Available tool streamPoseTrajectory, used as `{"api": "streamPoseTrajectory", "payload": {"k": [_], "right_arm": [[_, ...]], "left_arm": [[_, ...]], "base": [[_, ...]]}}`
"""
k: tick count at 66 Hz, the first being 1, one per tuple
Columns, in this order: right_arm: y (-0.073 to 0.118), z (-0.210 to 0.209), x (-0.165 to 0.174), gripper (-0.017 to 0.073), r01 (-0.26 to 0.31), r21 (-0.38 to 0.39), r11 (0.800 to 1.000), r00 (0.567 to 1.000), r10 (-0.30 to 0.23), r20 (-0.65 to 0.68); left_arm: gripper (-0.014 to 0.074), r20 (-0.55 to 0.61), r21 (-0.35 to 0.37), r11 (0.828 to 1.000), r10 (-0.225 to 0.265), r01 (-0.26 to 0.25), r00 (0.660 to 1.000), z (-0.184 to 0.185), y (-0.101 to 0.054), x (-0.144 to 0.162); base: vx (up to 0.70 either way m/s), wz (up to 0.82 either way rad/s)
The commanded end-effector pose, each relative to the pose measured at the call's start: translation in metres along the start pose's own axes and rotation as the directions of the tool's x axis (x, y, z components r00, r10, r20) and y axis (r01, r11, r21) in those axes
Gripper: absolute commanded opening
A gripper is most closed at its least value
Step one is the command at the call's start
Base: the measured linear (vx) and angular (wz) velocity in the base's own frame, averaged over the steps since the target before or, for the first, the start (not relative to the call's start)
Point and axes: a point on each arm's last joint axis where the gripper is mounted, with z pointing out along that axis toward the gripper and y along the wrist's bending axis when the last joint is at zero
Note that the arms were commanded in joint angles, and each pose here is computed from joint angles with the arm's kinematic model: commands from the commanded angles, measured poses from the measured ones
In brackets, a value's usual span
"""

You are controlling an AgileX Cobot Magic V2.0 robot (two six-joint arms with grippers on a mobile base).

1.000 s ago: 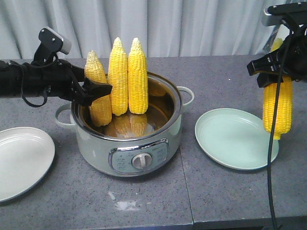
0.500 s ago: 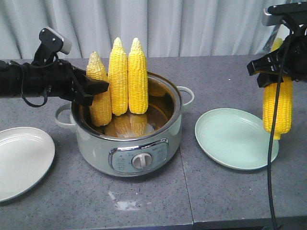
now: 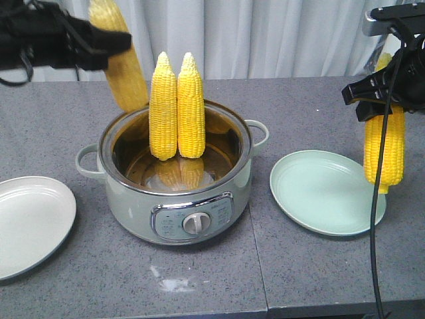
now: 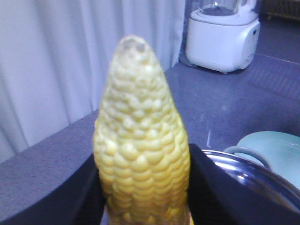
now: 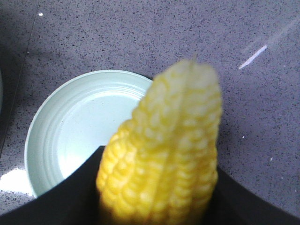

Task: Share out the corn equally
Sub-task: 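Lift the grasped corn cob up out of the pot with the left gripper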

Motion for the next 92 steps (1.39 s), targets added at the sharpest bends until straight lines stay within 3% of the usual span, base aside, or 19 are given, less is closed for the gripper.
{"api": "streamPoseTrajectory", "payload": {"k": [1,8,11,16,18,25,31,32,38,49,63,92], "right_arm": [[-0.003,-0.025,-0.006,0.0174,-0.001,0.021,1.000,0.994,-0.001,0.108],[-0.003,-0.025,-0.006,0.0174,-0.001,0.021,1.000,0.994,-0.001,0.108],[-0.003,-0.025,-0.006,0.0174,-0.001,0.021,1.000,0.994,-0.001,0.108],[-0.003,-0.025,-0.006,0.0174,-0.001,0.021,1.000,0.994,-0.001,0.108],[-0.003,-0.025,-0.006,0.0174,-0.001,0.021,1.000,0.994,-0.001,0.108],[-0.003,-0.025,-0.006,0.0174,-0.001,0.021,1.000,0.994,-0.001,0.109],[-0.003,-0.025,-0.006,0.0174,-0.001,0.021,1.000,0.994,-0.001,0.109],[-0.003,-0.025,-0.006,0.0174,-0.001,0.021,1.000,0.994,-0.001,0.109],[-0.003,-0.025,-0.006,0.0174,-0.001,0.021,1.000,0.994,-0.001,0.109],[-0.003,-0.025,-0.006,0.0174,-0.001,0.021,1.000,0.994,-0.001,0.109],[-0.003,-0.025,-0.006,0.0174,-0.001,0.021,1.000,0.994,-0.001,0.109],[-0.003,-0.025,-0.006,0.0174,-0.001,0.021,1.000,0.994,-0.001,0.109]], "left_arm": [[0.0194,0.072,-0.100,0.995,-0.013,0.020,0.997,-0.028,-0.003,-0.037],[0.0196,0.025,-0.183,0.983,-0.007,0.011,1.000,-0.040,0.000,-0.048],[0.0196,-0.015,-0.240,0.971,0.004,-0.007,1.000,-0.045,0.003,-0.050],[0.0200,-0.057,-0.317,0.948,-0.027,0.008,0.998,-0.050,0.009,-0.051],[0.0200,-0.084,-0.357,0.934,-0.027,-0.004,0.996,-0.054,0.011,-0.050],[0.0200,-0.134,-0.479,0.877,-0.105,0.029,0.985,-0.062,0.020,-0.045],[0.0200,-0.197,-0.571,0.821,-0.155,0.015,0.968,-0.068,0.028,-0.037],[0.0200,-0.222,-0.595,0.804,-0.170,0.005,0.960,-0.070,0.030,-0.034],[0.0200,-0.280,-0.632,0.775,-0.195,-0.027,0.940,-0.074,0.033,-0.029],[0.0200,-0.325,-0.637,0.770,-0.234,-0.029,0.916,-0.076,0.032,-0.023],[0.0200,-0.330,-0.641,0.767,-0.287,0.009,0.899,-0.077,0.031,-0.020],[0.0200,-0.353,-0.643,0.766,-0.310,0.011,0.883,-0.078,0.030,-0.017]], "base": [[0.00,0.00],[0.00,0.00],[0.00,0.00],[0.00,0.00],[0.00,0.00],[0.00,0.00],[0.00,0.00],[0.00,0.00],[0.00,0.00],[0.00,0.00],[0.00,0.00],[0.00,0.00]]}}
